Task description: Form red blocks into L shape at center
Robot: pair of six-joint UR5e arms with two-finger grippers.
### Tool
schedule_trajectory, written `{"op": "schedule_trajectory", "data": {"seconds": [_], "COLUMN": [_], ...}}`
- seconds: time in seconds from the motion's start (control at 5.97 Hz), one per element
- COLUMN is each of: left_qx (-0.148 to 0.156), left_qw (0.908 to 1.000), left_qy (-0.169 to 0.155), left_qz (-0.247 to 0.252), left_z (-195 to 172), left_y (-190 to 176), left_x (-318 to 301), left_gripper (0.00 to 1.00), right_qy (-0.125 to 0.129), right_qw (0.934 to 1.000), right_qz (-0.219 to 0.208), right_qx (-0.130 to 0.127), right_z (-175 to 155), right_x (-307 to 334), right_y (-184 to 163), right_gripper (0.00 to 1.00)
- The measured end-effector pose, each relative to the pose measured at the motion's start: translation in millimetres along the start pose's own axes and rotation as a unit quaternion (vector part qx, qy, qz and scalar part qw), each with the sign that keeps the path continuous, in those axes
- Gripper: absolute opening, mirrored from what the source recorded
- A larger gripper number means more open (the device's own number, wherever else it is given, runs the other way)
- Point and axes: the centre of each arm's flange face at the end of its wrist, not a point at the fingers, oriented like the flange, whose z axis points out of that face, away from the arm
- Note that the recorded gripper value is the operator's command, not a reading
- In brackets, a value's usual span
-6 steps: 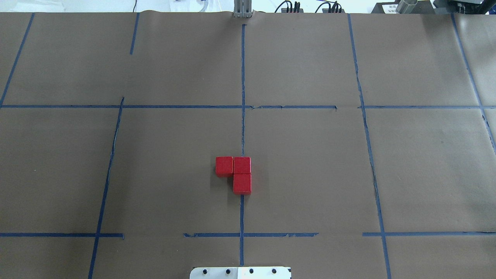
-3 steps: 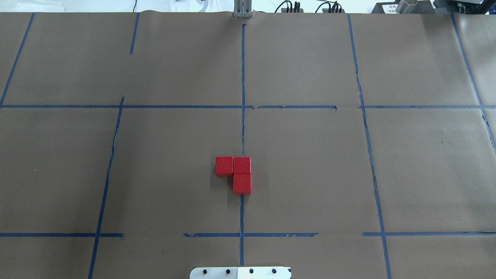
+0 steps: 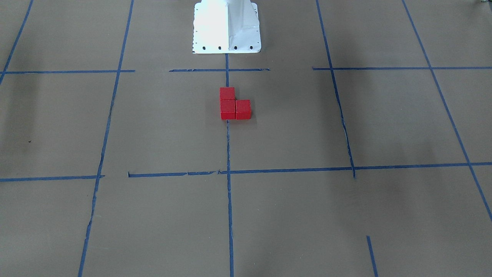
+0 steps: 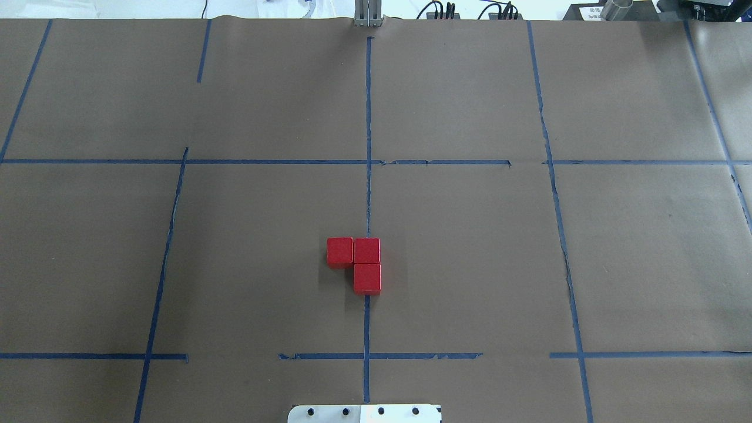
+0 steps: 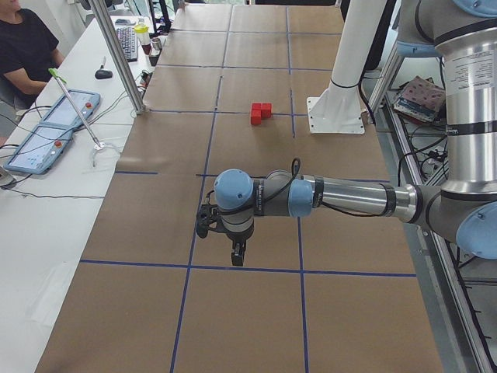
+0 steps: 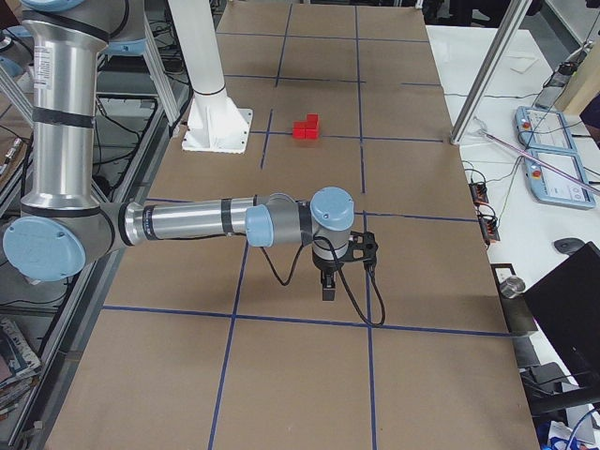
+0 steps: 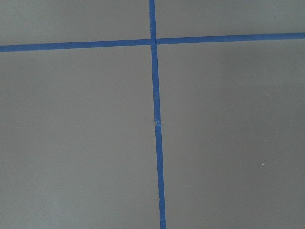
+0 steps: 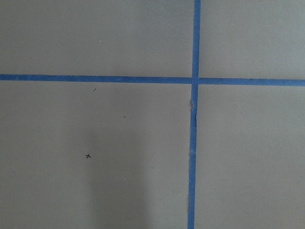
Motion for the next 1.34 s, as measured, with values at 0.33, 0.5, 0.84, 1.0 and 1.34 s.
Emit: {"op": "schedule_trajectory", "data": {"seconds": [0.33,0.5,0.84,1.0,1.34], "left_qx": [0.001,0.002,0.005,0.005,0.003], "left_qw": [0.9999,0.9997,0.9997,0.9997,0.9998], "left_qy": [0.0,0.0,-0.002,-0.004,-0.006], "left_qz": [-0.01,-0.024,-0.025,-0.022,-0.021], "left_z": [-1,-1,-2,-1,1], "left_y": [-3,-4,-6,-5,-3], "left_x": [2,1,3,3,1], "left_gripper": [1.0,1.0,1.0,1.0,1.0], "right_qy": [-0.014,-0.026,-0.027,-0.025,-0.023], "right_qw": [0.9998,0.9996,0.9996,0.9996,0.9997], "right_qz": [0.007,0.009,0.006,0.004,0.003], "right_qx": [-0.01,-0.013,-0.01,-0.008,-0.007], "right_z": [7,8,5,4,3], "right_x": [5,5,2,1,0], "right_y": [11,17,15,13,10], "right_gripper": [1.0,1.0,1.0,1.0,1.0]}}
